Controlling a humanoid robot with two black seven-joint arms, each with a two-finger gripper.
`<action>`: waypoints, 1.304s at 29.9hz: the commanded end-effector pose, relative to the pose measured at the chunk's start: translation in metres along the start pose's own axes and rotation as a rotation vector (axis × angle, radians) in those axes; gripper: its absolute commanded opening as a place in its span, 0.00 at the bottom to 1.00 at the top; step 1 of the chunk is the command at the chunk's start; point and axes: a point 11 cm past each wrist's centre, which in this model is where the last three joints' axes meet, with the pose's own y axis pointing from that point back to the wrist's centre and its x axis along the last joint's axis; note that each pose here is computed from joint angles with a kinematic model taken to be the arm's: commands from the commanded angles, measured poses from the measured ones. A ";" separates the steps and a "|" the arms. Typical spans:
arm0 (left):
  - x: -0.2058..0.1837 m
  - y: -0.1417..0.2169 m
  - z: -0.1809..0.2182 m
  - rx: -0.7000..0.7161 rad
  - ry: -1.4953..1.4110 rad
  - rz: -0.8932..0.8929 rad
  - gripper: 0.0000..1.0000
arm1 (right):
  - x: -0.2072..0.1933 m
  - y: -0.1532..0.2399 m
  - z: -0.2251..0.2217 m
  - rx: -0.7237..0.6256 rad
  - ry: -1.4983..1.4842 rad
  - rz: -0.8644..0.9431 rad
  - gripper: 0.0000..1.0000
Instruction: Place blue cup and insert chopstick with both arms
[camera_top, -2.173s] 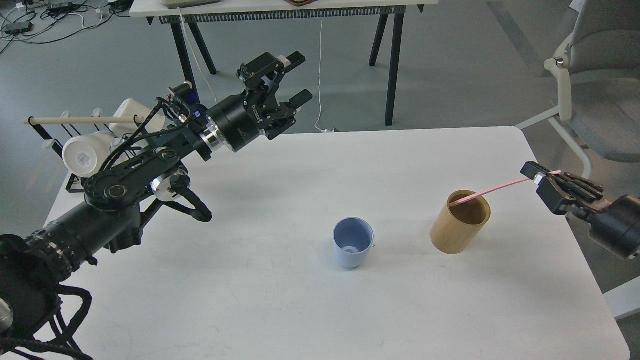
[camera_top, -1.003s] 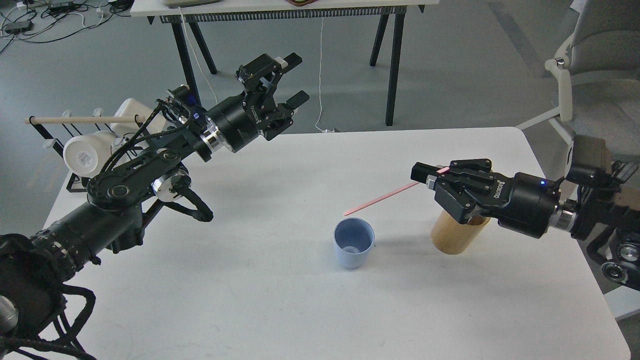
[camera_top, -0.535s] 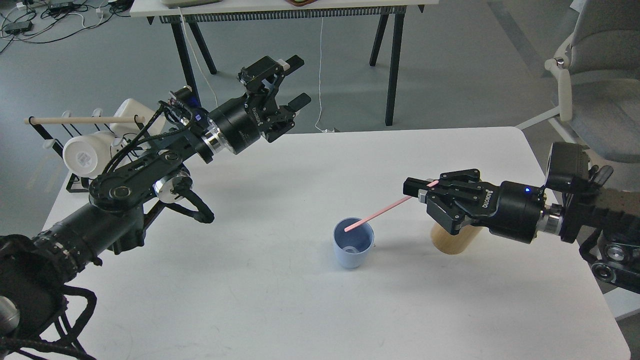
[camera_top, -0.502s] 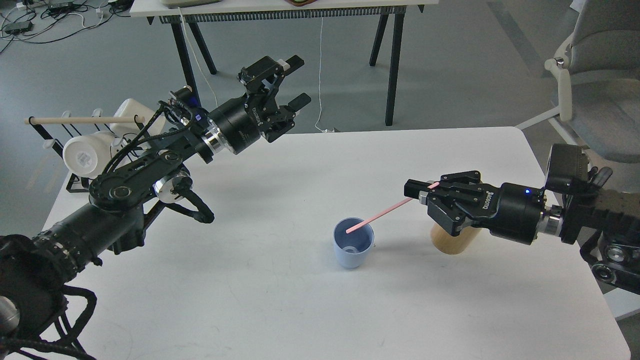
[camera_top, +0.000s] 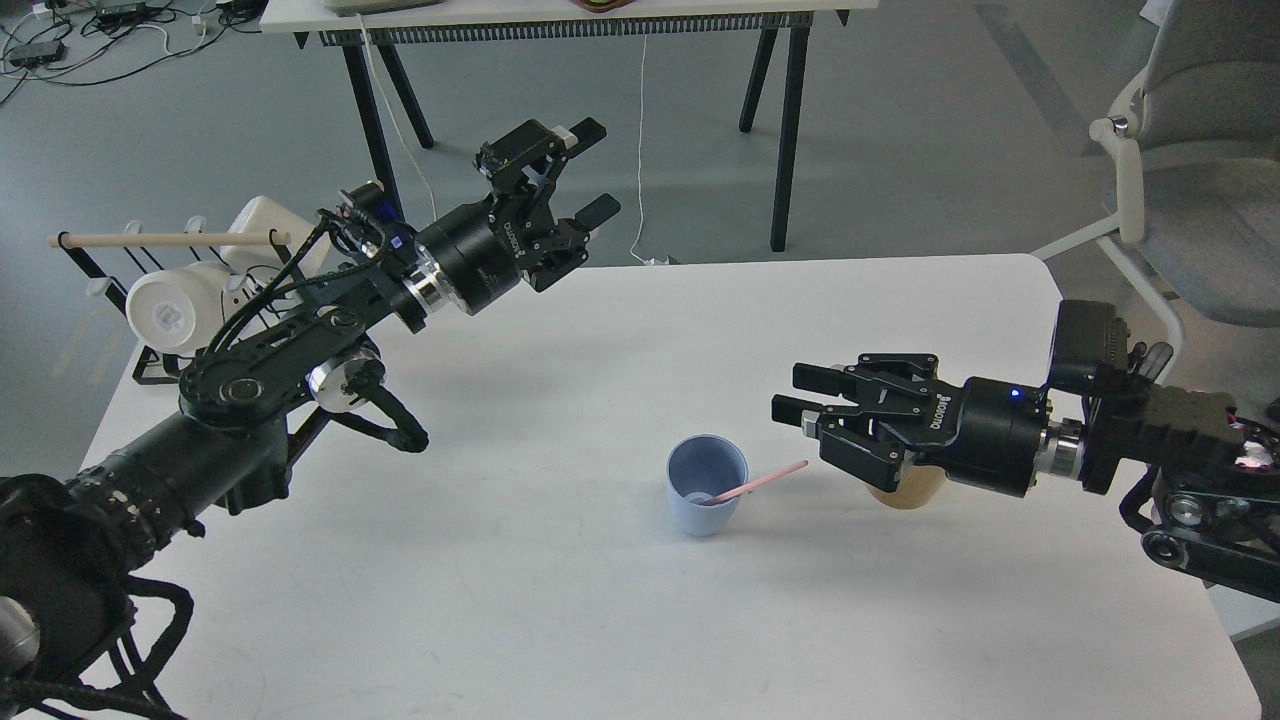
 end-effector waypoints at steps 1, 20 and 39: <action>0.003 0.001 0.002 -0.003 -0.004 0.005 0.88 | 0.033 -0.006 0.000 -0.014 -0.061 0.116 0.98; 0.099 0.089 0.050 -0.179 0.075 0.341 0.89 | 0.132 0.055 0.110 -0.260 -1.039 0.862 0.99; 0.106 0.124 0.024 -0.144 0.129 0.416 0.92 | 0.107 0.059 0.137 -0.110 -1.236 0.732 0.99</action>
